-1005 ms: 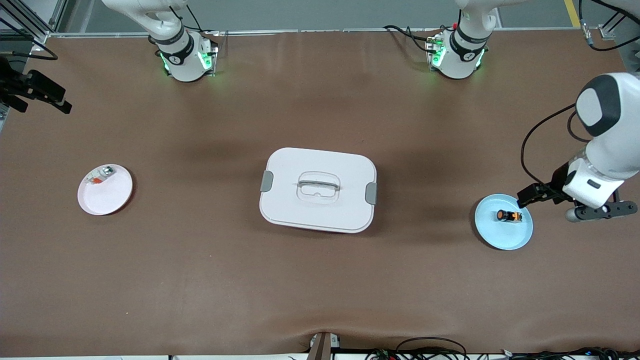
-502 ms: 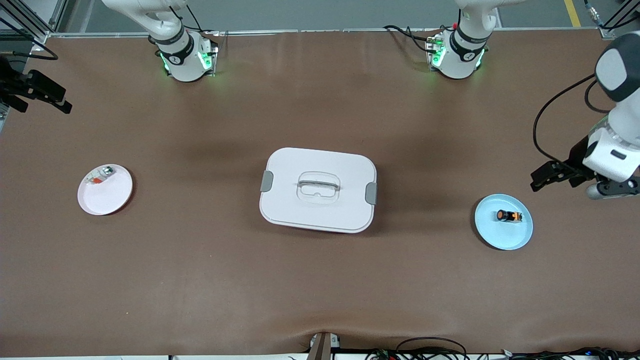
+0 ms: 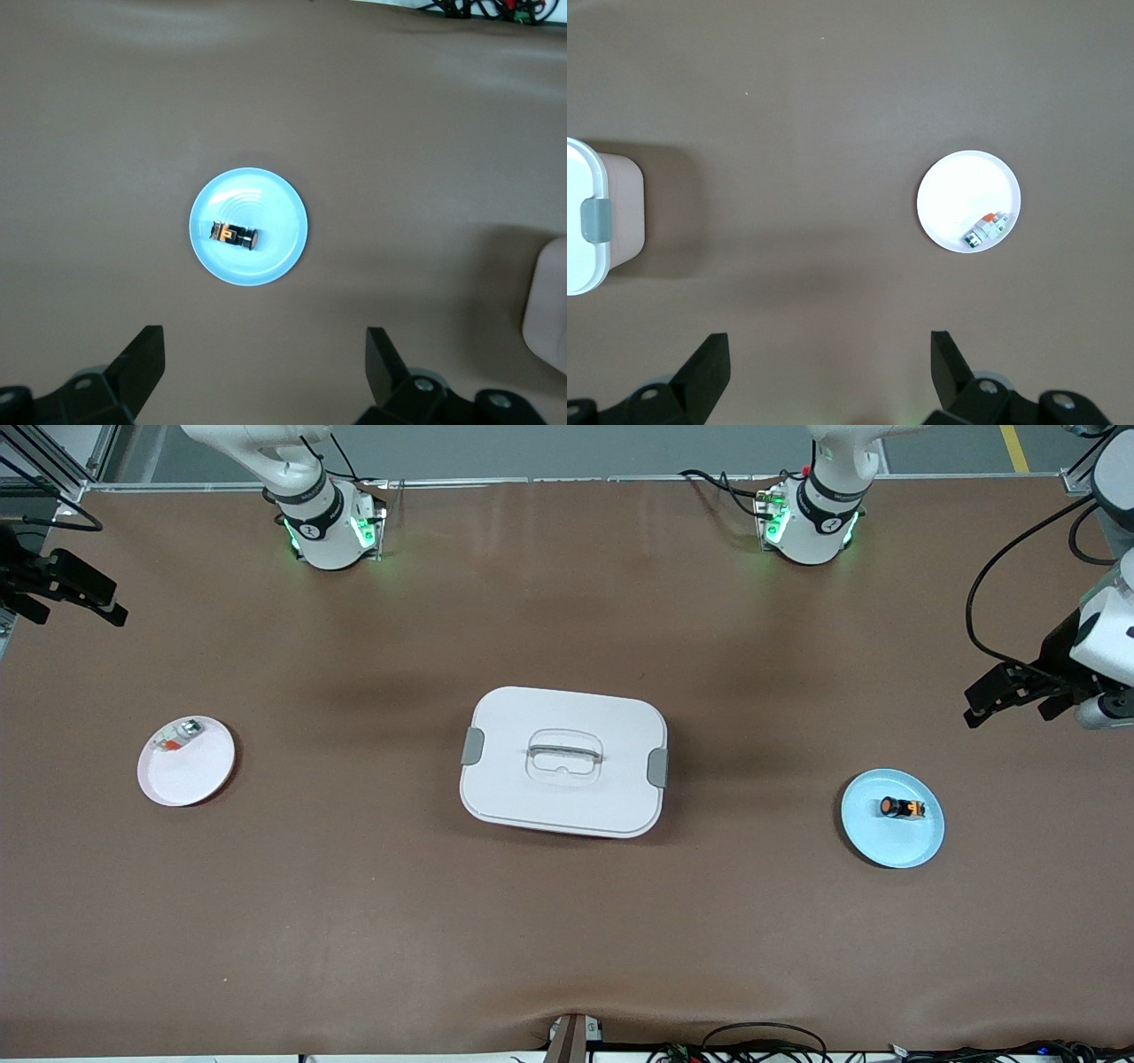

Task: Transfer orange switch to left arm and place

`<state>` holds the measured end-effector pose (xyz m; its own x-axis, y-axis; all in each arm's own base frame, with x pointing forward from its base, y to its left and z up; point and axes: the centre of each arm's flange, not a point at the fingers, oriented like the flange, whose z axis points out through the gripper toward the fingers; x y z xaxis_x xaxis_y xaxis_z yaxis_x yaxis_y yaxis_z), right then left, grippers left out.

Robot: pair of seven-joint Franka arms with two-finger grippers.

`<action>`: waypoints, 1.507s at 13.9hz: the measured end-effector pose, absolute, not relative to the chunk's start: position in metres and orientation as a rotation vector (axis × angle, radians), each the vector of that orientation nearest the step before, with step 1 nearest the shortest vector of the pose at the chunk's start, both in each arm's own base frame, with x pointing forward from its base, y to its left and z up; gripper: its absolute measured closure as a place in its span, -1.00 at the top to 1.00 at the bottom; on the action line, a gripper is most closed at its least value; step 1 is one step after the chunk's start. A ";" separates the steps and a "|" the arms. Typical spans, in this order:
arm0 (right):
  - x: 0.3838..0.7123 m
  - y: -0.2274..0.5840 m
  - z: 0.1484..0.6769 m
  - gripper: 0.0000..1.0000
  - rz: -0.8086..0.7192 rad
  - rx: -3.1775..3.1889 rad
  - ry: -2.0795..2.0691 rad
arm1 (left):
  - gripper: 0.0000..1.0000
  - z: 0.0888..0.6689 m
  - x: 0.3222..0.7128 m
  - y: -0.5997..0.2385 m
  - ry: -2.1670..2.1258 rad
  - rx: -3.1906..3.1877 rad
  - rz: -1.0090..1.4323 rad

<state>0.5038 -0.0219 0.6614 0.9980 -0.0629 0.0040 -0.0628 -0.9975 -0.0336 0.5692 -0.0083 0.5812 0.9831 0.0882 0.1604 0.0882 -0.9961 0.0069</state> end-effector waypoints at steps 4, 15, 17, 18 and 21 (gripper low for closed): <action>0.504 -0.022 0.661 1.00 -0.007 -3.107 0.097 | 1.00 0.619 0.560 -0.019 -0.105 -3.138 -0.228; 0.504 -0.022 0.662 1.00 -0.009 -3.112 0.074 | 1.00 0.647 0.557 -0.014 -0.116 -3.140 -0.274; 0.503 -0.022 0.662 1.00 -0.010 -3.112 0.074 | 1.00 0.650 0.557 -0.017 -0.109 -3.140 -0.284; 0.504 -0.023 0.662 1.00 -0.017 -3.113 0.075 | 1.00 0.652 0.558 -0.018 -0.107 -3.140 -0.289; 0.505 -0.024 0.663 1.00 -0.036 -3.114 0.079 | 1.00 0.654 0.562 -0.018 -0.107 -3.138 -0.299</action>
<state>0.5051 -0.0241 0.6634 0.9984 -0.0510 0.0225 -0.0504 -0.9984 -0.0274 0.5619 -0.0182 0.6540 0.9797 0.0689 0.1884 0.0664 -0.9976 0.0192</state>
